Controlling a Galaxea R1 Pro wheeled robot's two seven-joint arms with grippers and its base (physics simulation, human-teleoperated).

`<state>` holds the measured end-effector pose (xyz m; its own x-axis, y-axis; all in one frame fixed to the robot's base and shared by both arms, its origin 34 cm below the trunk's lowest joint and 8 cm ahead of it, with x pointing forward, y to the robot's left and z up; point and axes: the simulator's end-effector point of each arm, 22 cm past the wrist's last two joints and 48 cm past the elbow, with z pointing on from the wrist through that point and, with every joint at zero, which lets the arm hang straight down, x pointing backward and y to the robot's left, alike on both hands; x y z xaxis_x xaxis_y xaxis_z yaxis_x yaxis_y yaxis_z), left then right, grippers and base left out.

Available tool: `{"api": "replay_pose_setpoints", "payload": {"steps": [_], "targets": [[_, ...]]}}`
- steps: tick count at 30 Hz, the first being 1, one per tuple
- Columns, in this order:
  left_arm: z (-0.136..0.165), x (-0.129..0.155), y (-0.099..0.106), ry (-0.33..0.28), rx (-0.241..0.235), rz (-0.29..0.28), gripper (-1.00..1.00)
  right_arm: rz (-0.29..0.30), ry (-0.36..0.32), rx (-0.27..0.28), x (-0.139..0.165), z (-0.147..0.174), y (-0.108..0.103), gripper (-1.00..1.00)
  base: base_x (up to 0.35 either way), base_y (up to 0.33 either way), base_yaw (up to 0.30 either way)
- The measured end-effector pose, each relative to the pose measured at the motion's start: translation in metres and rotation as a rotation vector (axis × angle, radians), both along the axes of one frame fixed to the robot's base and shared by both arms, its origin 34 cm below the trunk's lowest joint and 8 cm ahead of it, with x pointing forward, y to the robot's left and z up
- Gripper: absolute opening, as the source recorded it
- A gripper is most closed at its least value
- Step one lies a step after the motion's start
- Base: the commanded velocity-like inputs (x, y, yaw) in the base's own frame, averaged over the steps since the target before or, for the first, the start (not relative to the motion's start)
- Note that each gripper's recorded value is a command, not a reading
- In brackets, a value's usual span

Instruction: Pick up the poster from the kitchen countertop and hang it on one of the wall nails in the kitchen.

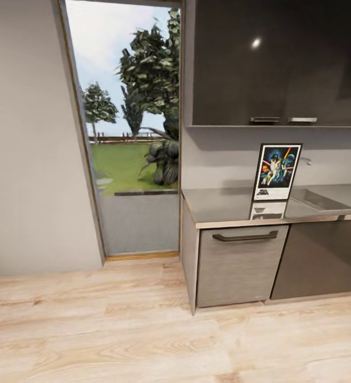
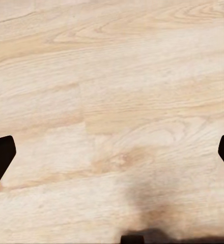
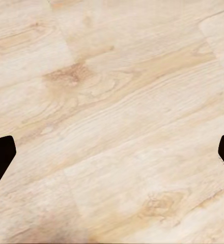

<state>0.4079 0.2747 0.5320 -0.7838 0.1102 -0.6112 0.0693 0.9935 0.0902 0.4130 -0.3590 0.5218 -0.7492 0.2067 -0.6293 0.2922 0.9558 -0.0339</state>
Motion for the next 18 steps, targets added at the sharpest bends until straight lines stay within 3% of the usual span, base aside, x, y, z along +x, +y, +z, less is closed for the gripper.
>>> {"api": "replay_pose_setpoints", "payload": {"steps": [13, 18], "targets": [[0.0, 0.0, -0.002, 0.002, -0.001, -0.004, 1.0, 0.0, 0.0, 0.0, 0.0, 0.0, 0.0, 1.0, 0.312, -0.149, 0.0], [-0.011, -0.018, -0.02, 0.04, -0.036, 0.005, 1.0, 0.028, 0.052, 0.018, -0.016, -0.012, 0.014, 1.0, 0.0, 0.0, 0.0]]}}
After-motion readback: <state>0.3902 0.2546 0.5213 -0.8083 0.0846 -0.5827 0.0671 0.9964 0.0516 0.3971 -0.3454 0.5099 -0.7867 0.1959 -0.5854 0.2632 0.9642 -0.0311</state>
